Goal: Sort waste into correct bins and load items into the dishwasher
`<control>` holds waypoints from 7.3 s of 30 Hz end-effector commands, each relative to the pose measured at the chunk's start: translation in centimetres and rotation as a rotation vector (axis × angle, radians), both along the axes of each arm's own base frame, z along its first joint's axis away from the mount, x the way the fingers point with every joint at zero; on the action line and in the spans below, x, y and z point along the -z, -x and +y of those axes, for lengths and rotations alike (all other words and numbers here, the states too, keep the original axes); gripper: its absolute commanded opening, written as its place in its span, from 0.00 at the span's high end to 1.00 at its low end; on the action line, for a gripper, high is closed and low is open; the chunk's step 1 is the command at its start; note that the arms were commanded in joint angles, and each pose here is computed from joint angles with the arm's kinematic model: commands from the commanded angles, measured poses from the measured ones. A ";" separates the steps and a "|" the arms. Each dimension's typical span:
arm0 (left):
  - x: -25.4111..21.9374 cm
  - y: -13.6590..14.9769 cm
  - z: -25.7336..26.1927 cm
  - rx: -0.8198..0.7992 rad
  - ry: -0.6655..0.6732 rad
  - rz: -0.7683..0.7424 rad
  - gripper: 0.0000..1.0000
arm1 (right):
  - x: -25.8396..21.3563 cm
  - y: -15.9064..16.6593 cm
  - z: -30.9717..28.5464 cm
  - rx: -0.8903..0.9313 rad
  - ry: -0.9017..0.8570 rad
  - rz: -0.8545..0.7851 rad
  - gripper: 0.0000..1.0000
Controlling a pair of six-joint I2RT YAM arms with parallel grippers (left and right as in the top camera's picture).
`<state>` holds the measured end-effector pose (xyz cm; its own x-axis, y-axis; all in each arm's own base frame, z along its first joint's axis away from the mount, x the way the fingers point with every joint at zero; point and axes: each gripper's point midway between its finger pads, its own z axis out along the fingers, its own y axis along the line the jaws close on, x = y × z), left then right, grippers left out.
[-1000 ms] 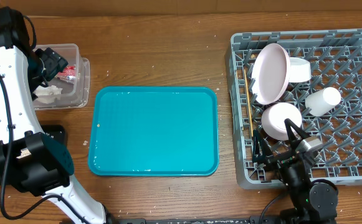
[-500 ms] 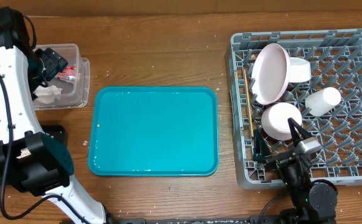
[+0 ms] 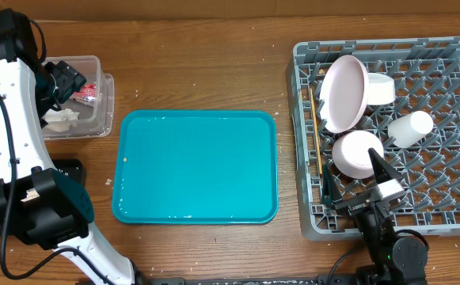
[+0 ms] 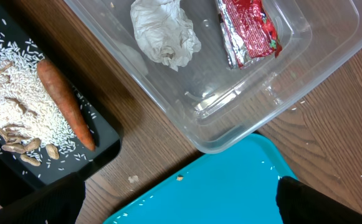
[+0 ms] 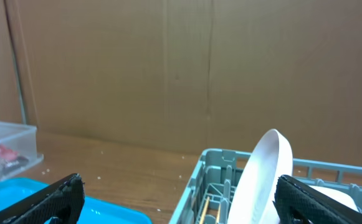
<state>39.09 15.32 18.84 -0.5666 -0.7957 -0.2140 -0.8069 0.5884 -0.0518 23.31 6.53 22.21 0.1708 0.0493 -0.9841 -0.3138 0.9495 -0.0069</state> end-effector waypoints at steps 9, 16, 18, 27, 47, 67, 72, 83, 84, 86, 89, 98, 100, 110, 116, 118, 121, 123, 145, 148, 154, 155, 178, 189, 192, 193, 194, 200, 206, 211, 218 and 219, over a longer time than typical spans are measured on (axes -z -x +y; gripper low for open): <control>-0.9 0.1 0.1 -0.009 -0.014 -0.020 0.00 | 4.8 -0.4 -0.1 0.011 0.058 0.173 0.00; -0.9 0.0 0.1 -0.009 -0.014 -0.021 0.00 | 5.0 -0.4 -0.1 0.011 0.059 0.181 0.00; -0.9 0.0 0.1 -0.009 -0.014 -0.021 0.00 | 5.0 -0.4 -0.1 0.011 0.059 0.181 0.00; -0.9 0.1 0.1 -0.009 -0.014 -0.020 0.00 | 5.0 -0.4 -0.1 0.011 0.059 0.182 0.00; -0.9 0.1 0.1 -0.009 -0.014 -0.020 0.00 | 5.0 -0.4 -0.1 0.011 0.059 0.182 0.00; -1.0 0.2 0.2 -0.003 -0.026 -0.017 0.00 | 5.0 -0.4 -0.1 0.011 0.059 0.182 0.00; -1.1 2.3 -0.1 0.049 -0.035 0.067 0.00 | 5.0 -0.4 -0.1 0.011 0.059 0.182 0.00; -4.0 0.1 -5.0 0.240 0.012 -0.142 0.00 | 5.0 -0.4 -0.1 0.011 0.059 0.182 0.00; -4.5 -0.4 -5.8 0.290 0.004 -0.185 0.00 | 5.0 -0.4 -0.1 0.011 0.059 0.182 0.00; -5.1 -1.0 -7.5 0.386 -0.009 -0.255 0.00 | 5.0 -0.4 -0.1 0.011 0.059 0.181 0.00; -4.8 -0.7 -9.9 0.486 -0.031 -0.312 0.00 | 5.0 -0.4 -0.1 0.011 0.059 0.182 0.00; 0.6 3.1 -15.0 0.642 -0.042 -0.405 0.00 | 5.0 -0.4 -0.1 0.011 0.059 0.182 0.00; 1.9 3.9 -15.9 0.666 -0.040 -0.435 0.00 | 5.0 -0.4 -0.1 0.011 0.059 0.182 0.00; 6.7 7.2 -18.7 0.799 -0.079 -0.760 0.00 | 5.0 -0.4 -0.1 0.011 0.059 0.181 0.00; 7.4 8.9 -19.8 0.954 -0.203 -0.956 0.00 | 5.0 -0.4 -0.1 0.011 0.059 0.182 0.00; 7.4 9.2 -19.4 0.937 -0.240 -0.979 0.00 | 5.0 -0.4 -0.1 0.011 0.059 0.182 0.00; 7.4 9.8 -18.8 0.912 -0.279 -0.989 0.00 | 5.0 -0.4 -0.1 0.011 0.059 0.182 0.00; 7.6 10.4 -18.9 0.912 -0.282 -0.995 0.00 | 5.0 -0.4 -0.1 0.011 0.059 0.182 0.00; 8.7 14.1 -16.5 0.809 -0.413 -0.986 0.00 | 5.0 -0.4 -0.1 0.011 0.059 0.182 0.00; 7.4 14.1 -16.4 0.800 -0.438 -1.036 0.00 | 5.0 -0.4 -0.1 0.011 0.059 0.182 0.00; 6.0 14.1 -16.4 0.791 -0.468 -1.094 0.00 | 5.0 -0.4 -0.1 0.011 0.059 0.182 0.00; 5.6 14.2 -16.4 0.789 -0.475 -1.109 0.00 | 5.0 -0.4 -0.1 0.011 0.059 0.182 0.00; 3.1 14.5 -15.7 0.771 -0.585 -1.184 0.00 | 5.0 -0.4 -0.1 0.011 0.059 0.182 0.00; 3.1 14.5 -14.9 0.742 -0.603 -1.171 0.00 | 5.0 -0.4 -0.1 0.011 0.059 0.182 0.00; 3.1 14.5 -14.9 0.742 -0.604 -1.171 0.00 | 5.0 -0.4 -0.1 0.011 0.059 0.182 0.00; 3.1 14.5 -14.9 0.742 -0.604 -1.171 0.00 | 5.0 -0.4 -0.1 0.011 0.059 0.182 0.00; 3.1 14.5 -14.9 0.742 -0.604 -1.171 0.00 | 5.0 -0.4 -0.1 0.011 0.059 0.182 0.00; 3.1 14.5 -14.9 0.742 -0.604 -1.171 0.00 | 5.0 -0.4 -0.1 0.011 0.059 0.182 0.00; 3.1 14.5 -14.9 0.742 -0.603 -1.171 0.00 | 5.0 -0.4 -0.1 0.011 0.059 0.182 0.00; 3.1 14.5 -14.9 0.742 -0.604 -1.171 0.00 | 5.0 -0.4 -0.1 0.011 0.059 0.182 0.00; 3.1 14.5 -14.9 0.742 -0.604 -1.171 0.00 | 5.0 -0.4 -0.1 0.011 0.059 0.182 0.00; 3.1 14.5 -14.9 0.742 -0.604 -1.171 0.00 | 5.0 -0.4 -0.1 0.011 0.059 0.182 0.00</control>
